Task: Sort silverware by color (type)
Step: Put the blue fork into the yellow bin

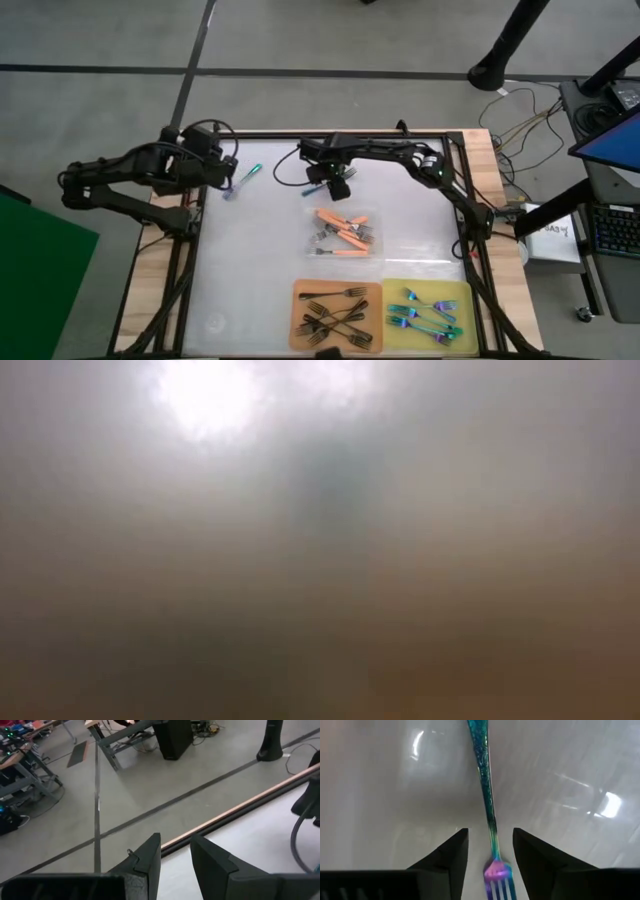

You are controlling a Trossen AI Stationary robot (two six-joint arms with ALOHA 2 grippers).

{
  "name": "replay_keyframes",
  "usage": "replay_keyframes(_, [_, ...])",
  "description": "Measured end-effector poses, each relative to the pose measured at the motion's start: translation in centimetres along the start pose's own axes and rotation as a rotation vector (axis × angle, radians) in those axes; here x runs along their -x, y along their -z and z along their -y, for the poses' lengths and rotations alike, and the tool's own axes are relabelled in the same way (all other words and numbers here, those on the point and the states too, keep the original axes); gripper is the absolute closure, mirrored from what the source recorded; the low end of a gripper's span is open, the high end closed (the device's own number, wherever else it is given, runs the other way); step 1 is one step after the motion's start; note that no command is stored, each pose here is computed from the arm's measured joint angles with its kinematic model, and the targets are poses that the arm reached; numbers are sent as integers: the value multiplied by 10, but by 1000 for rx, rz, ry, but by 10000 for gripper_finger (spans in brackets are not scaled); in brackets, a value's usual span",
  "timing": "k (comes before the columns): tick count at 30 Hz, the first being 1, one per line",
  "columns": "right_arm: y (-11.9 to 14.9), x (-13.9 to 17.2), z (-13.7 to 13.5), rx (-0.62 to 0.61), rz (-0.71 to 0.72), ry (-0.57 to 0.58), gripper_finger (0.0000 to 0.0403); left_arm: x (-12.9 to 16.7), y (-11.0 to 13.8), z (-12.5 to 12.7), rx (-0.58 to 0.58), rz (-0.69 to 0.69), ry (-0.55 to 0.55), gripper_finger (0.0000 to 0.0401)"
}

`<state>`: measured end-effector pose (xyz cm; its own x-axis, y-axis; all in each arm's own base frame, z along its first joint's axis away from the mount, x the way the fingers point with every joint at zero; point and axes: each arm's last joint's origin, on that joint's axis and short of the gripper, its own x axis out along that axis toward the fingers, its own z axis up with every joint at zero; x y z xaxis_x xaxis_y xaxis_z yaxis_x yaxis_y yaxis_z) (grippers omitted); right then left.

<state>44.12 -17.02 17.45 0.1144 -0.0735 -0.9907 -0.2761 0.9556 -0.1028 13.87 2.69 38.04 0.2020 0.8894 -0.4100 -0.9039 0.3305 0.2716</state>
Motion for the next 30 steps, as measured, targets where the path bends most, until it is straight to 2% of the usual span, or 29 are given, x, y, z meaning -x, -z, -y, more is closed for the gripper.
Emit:
replay_keyframes(10, [8,-22,12,-93,-22,-27,286,3,0,-9,16,21,-8,312])
replay_keyframes(21, [11,-23,17,-196,-2,-60,384,3,1,-9,14,20,-9,312])
replay_keyframes(30, [14,-13,18,-347,6,-53,392,3,1,-9,13,20,-9,312])
